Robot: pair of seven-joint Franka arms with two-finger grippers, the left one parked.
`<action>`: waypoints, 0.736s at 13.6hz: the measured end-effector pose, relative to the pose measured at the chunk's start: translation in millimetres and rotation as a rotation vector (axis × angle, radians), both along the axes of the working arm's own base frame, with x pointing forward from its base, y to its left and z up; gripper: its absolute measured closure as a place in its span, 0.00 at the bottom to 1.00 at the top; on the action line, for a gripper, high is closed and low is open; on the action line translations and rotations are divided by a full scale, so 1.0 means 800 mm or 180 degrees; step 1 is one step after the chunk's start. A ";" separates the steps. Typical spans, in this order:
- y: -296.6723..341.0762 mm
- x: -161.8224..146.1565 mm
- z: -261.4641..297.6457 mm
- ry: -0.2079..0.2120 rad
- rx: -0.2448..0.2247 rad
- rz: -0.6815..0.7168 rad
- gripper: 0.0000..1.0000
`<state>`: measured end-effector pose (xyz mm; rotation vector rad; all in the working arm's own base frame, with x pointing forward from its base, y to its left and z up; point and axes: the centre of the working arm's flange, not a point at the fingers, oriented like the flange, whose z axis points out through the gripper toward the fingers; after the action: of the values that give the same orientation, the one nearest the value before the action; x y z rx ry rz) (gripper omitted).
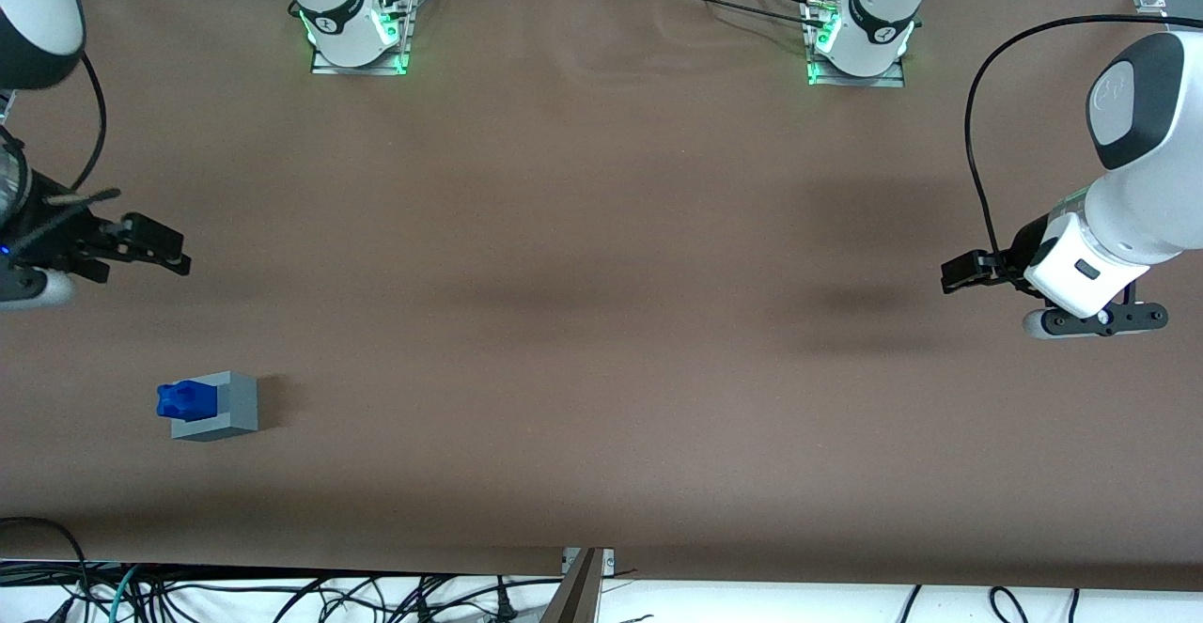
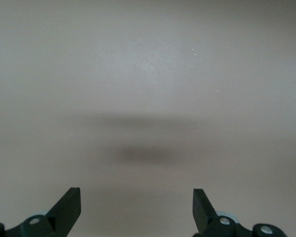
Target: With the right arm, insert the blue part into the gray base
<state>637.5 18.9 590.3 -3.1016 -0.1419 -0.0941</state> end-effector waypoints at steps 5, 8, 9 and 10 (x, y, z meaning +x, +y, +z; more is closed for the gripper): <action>-0.018 -0.031 -0.016 0.0160 -0.0091 -0.0056 0.00; -0.026 -0.032 -0.018 0.0171 -0.0162 -0.0071 0.00; -0.025 -0.032 -0.018 0.0170 -0.0163 -0.0070 0.00; -0.025 -0.032 -0.018 0.0169 -0.0164 -0.0070 0.00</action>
<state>611.9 -1.3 575.8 -3.1539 -0.1106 -0.0086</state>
